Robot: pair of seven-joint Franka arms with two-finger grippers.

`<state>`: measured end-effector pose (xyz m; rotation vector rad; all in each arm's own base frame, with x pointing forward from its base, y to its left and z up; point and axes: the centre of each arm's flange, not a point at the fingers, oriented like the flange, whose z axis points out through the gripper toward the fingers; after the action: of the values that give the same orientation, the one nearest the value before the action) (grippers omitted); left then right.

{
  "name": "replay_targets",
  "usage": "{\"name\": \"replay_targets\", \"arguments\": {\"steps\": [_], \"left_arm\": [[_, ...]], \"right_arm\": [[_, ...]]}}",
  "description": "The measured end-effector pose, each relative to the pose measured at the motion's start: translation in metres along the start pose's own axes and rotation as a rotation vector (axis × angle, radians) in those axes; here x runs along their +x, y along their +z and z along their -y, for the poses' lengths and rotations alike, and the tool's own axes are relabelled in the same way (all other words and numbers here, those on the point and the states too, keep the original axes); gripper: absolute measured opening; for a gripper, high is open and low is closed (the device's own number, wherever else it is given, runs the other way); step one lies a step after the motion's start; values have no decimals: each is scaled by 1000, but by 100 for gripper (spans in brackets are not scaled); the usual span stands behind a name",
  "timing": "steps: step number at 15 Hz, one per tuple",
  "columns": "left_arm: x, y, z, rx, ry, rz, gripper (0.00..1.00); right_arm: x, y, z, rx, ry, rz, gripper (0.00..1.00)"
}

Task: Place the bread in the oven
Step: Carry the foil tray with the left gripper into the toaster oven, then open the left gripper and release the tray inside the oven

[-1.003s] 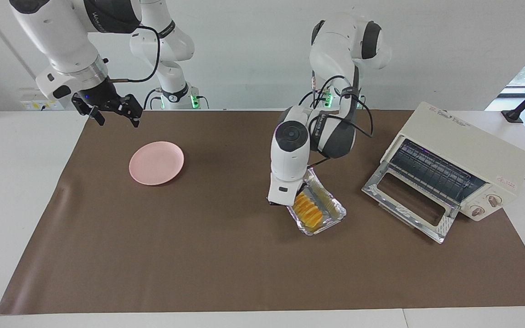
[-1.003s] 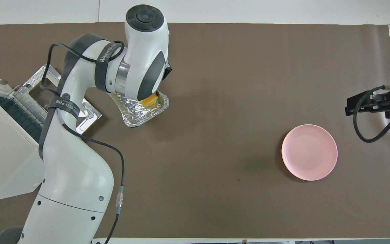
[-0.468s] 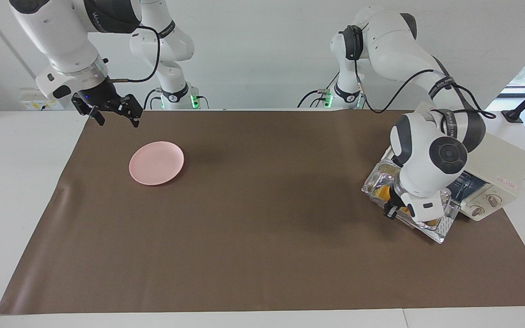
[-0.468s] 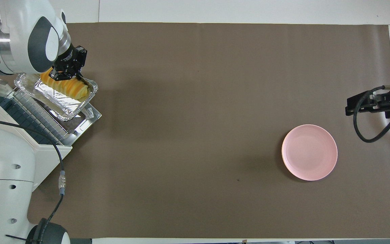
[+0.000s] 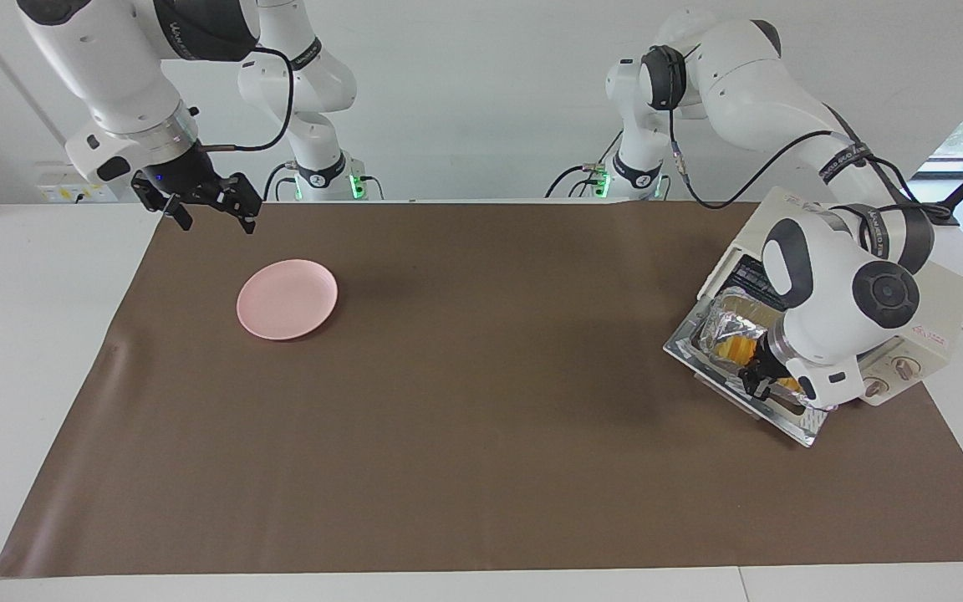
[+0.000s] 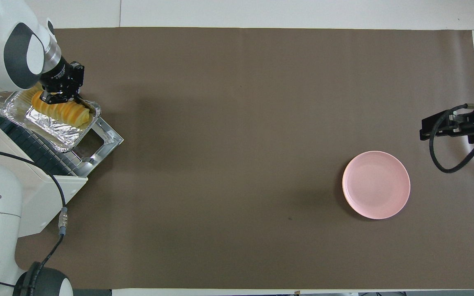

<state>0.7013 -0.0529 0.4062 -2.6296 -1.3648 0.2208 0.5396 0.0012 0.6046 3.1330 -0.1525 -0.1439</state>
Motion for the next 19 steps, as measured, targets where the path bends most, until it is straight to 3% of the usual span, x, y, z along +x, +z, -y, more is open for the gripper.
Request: {"name": "replay_targets", "arguments": {"steps": [8, 19], "left_arm": [[36, -4, 68, -12, 145, 72, 2], [38, 30, 94, 25, 188, 61, 2]], "right_arm": [[0, 0, 0, 0, 0, 0, 100], [0, 0, 0, 0, 0, 0, 100]]}}
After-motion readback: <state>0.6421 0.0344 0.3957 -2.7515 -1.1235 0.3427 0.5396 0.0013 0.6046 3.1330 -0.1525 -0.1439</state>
